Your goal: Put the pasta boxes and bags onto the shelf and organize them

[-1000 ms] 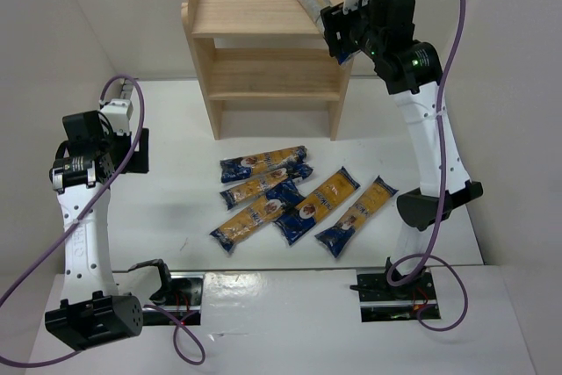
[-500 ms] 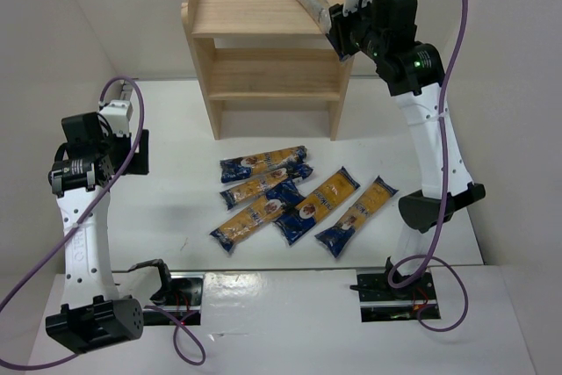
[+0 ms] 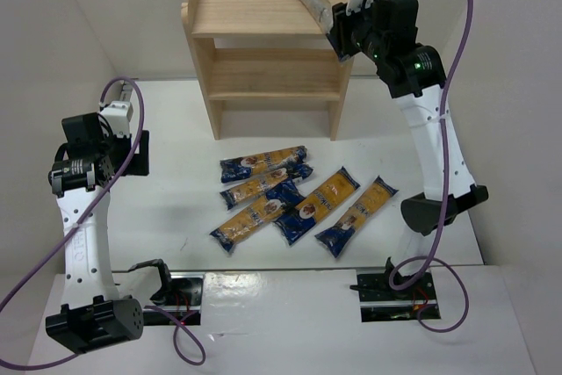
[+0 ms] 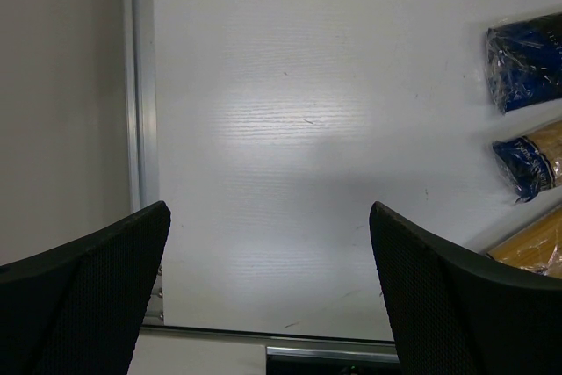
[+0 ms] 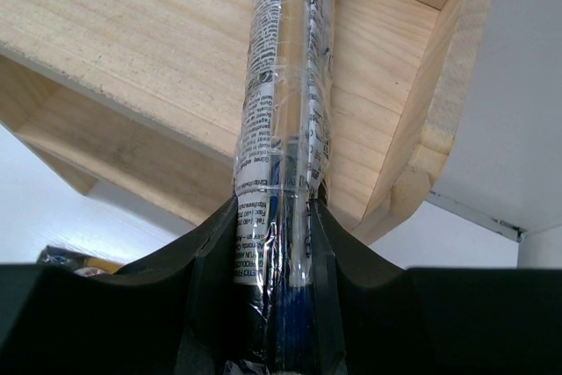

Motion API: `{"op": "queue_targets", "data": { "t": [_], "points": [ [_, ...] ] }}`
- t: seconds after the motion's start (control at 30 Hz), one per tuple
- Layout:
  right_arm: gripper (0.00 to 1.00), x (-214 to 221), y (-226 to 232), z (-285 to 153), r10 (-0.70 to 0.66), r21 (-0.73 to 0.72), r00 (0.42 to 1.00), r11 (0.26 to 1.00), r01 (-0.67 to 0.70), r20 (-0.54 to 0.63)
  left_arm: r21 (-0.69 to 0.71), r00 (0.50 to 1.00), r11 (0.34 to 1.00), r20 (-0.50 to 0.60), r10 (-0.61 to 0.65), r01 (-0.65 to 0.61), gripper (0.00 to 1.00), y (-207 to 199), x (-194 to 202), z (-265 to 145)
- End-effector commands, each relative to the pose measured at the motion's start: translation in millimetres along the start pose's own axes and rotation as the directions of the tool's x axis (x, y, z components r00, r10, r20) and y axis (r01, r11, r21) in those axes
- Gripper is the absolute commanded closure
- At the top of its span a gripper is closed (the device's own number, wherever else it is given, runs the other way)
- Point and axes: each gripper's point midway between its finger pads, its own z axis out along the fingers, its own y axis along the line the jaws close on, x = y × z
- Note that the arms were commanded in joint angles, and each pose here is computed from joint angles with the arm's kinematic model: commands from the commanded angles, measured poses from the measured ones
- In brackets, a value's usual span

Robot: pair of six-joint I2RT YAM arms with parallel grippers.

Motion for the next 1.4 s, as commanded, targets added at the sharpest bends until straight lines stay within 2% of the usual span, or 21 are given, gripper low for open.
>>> {"op": "queue_targets", "data": {
  "t": [0.0,0.03,0.2,0.47,0.6,0.93,1.37],
  "points": [
    [1.0,-11.4,-16.0,-24.9,0.075,0.093,0.996,0.993,-0.078,0.04,0.011,1.0,1.0,0.011,-0.015,0.015,0.0,-2.8,1.0,-3.1],
    [1.0,-18.9,-19.7,-35.0,0.089,0.111,0.994,0.989,-0.096,0.067,0.011,1.0,1.0,0.011,-0.015,0.015,0.0,-2.8,1.0,-3.1],
    [1.0,-10.5,-26.6,-47.7,0.126,0.161,0.99,0.978,-0.134,0.06,0.011,1.0,1.0,0.011,-0.015,0.015,0.0,-2.2,-1.3,-2.5],
    [1.0,-11.5,-25.4,-54.9,0.202,0.165,0.976,0.963,-0.213,0.082,0.006,0.999,1.0,0.032,-0.022,0.022,0.0,-0.5,-10.7,-6.2],
    [1.0,-4.9,-19.4,-43.8,0.237,0.146,0.969,0.959,-0.244,0.063,0.006,0.999,1.0,0.032,-0.022,0.022,0.0,-0.5,-10.7,-6.2],
    [1.0,-23.2,-12.5,-31.2,0.285,0.096,0.953,0.951,-0.295,0.105,-0.001,1.0,1.0,0.02,-0.023,0.023,0.0,0.5,-8.1,-6.6],
    [1.0,-24.1,-4.9,-6.4,0.304,0.059,0.947,0.948,-0.311,0.103,-0.01,1.0,1.0,0.018,-0.023,0.024,0.0,2.0,-7.7,-6.6]
  ]
}}
